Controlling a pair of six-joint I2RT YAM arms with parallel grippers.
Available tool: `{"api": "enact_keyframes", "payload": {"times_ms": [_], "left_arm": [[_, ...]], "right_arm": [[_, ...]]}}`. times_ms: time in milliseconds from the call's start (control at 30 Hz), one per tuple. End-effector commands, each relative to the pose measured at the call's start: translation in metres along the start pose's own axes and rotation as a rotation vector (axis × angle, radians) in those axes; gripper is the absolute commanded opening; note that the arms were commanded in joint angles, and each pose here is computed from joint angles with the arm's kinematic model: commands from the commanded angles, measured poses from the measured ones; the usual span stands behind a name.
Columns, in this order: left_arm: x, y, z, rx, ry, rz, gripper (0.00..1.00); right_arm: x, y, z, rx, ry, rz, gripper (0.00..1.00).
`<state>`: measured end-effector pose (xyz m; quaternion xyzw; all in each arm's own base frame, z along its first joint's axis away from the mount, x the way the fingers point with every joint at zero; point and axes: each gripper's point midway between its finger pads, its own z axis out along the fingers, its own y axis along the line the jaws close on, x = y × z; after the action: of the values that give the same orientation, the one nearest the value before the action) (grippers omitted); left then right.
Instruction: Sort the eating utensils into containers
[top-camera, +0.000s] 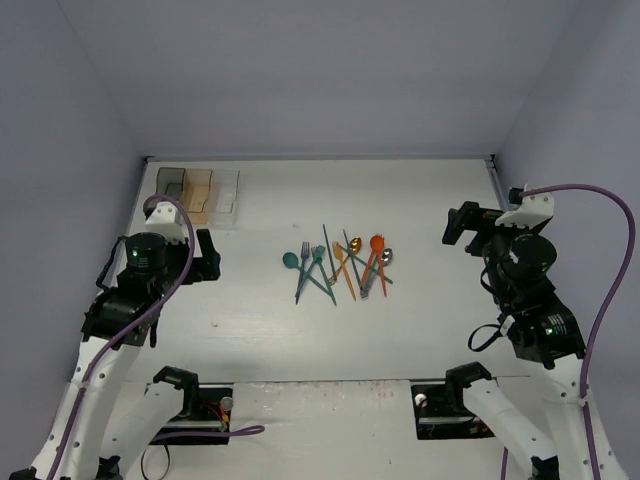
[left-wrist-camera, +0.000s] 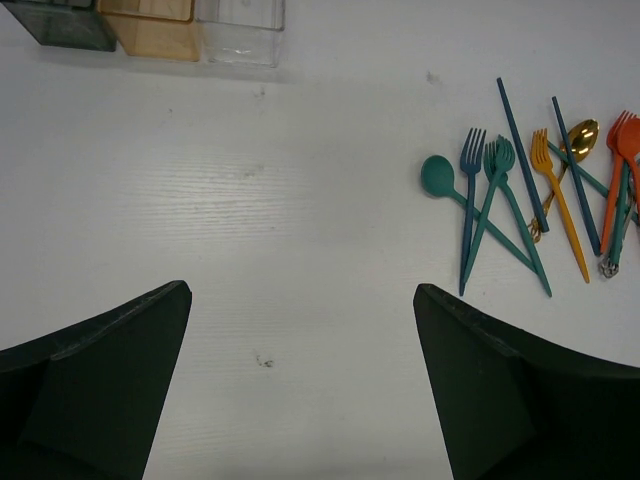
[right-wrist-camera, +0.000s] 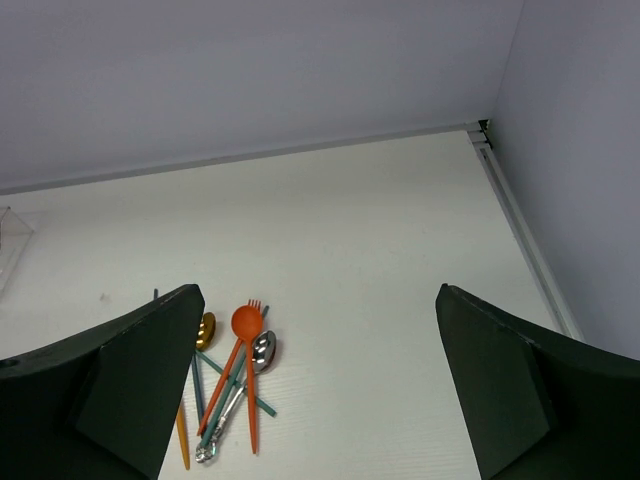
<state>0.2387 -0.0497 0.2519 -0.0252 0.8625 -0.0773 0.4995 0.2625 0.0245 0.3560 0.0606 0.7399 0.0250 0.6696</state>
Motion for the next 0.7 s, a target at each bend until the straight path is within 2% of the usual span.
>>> {"api": "enact_keyframes", "payload": {"times_ms": [0,200,433,667], "left_arm": [[-0.004,-0.014,0.004,0.065,0.022,-0.003,0.93],[0.004,-0.034,0.019,0.115,0.107,-0.013,0.93],[0.017,-0.077,0.037,0.119,0.172,0.139,0.93],[0.046,-0.104,0.078,0.08,0.294,0.15,0.93]], "right_arm": [[-0.019,0.002,0.004,0.003,-0.076,0.062,1.0],[-0.004,0.002,0.003,0.004,-0.053,0.097,1.0],[0.02,0.012,0.002,-0.062,0.011,0.076,1.0],[0.033,0.016,-0.007,-0.109,0.031,0.07,1.0]]}}
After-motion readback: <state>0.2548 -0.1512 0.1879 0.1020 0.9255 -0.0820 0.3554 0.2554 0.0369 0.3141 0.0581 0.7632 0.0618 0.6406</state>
